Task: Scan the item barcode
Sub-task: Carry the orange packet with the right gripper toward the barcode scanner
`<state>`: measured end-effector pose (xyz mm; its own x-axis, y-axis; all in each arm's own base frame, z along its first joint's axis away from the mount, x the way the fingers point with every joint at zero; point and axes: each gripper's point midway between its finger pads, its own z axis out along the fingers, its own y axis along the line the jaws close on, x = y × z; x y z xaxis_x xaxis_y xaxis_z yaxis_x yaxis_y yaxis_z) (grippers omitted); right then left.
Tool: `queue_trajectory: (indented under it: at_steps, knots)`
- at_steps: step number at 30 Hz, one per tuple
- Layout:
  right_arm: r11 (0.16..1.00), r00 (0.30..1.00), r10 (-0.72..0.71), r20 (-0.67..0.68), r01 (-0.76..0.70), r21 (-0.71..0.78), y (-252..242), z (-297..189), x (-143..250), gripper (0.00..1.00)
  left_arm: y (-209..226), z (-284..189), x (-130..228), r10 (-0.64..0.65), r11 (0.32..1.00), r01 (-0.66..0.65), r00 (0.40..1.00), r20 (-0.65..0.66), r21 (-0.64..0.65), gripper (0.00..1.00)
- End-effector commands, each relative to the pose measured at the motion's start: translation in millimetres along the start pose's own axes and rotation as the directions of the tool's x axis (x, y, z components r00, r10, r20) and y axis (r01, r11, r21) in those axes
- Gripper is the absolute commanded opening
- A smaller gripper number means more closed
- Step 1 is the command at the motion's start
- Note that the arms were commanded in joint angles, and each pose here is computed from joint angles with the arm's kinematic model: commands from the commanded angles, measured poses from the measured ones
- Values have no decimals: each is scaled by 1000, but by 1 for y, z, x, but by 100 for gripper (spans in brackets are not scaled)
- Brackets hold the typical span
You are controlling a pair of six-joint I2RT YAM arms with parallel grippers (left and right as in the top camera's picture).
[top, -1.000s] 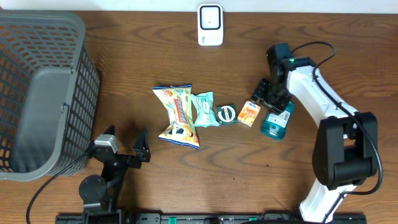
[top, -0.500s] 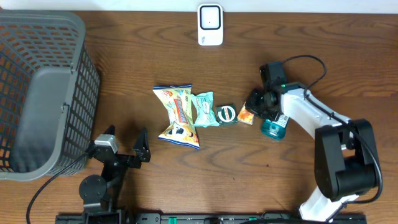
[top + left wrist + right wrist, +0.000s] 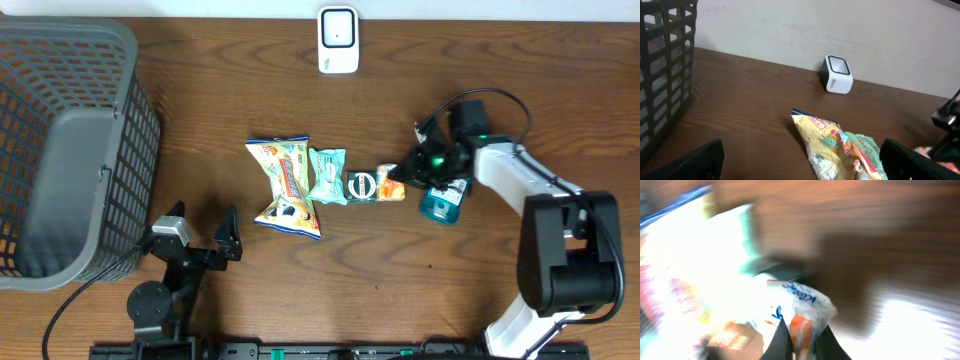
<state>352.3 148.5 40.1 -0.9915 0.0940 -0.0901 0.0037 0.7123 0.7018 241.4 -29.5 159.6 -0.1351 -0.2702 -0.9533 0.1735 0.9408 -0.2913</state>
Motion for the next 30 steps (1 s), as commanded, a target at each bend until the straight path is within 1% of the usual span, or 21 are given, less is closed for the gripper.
queue_trajectory:
  at_steps: [1,3,5,13,16,19,20,22,24,26,28,30]
  knots:
    - [742,923,-358,140,373,-558,92,-49,14,1,2,1,15,-10,1000,10,999,-45,0,98]
    - [647,897,-395,200,426,-632,106,-60,22,1,2,1,15,-10,1000,10,999,-45,0,98]
    - [588,890,-396,227,435,-682,116,-69,28,1,2,1,15,-10,1000,10,999,-45,0,98]
    - [610,924,-368,108,327,-722,128,-58,51,1,2,1,15,-10,1000,10,999,-44,0,98]
    - [607,914,-389,115,348,-715,129,-55,53,1,2,1,15,-10,1000,10,999,-45,0,98]
    - [655,886,-447,126,420,-628,115,-41,45,1,2,1,15,-10,1000,10,999,-45,0,98]
    - [688,886,-450,113,424,-588,109,-35,40,1,2,1,15,-10,1000,10,999,-45,0,98]
    - [784,907,-415,77,399,-477,94,-20,24,1,2,1,15,-10,1000,10,999,-45,0,98]
    - [871,928,-364,72,367,-327,79,-7,3,1,2,1,15,-10,1000,10,999,-45,0,98]
    - [896,927,-363,96,376,-237,76,-1,-13,1,2,1,15,-10,1000,10,999,-45,0,98]
    - [890,905,-408,119,424,-168,82,3,-24,1,2,1,15,-10,1000,10,999,-45,0,98]
    - [876,869,-474,143,482,-28,86,7,-42,1,2,1,15,-10,1000,10,999,-45,0,98]
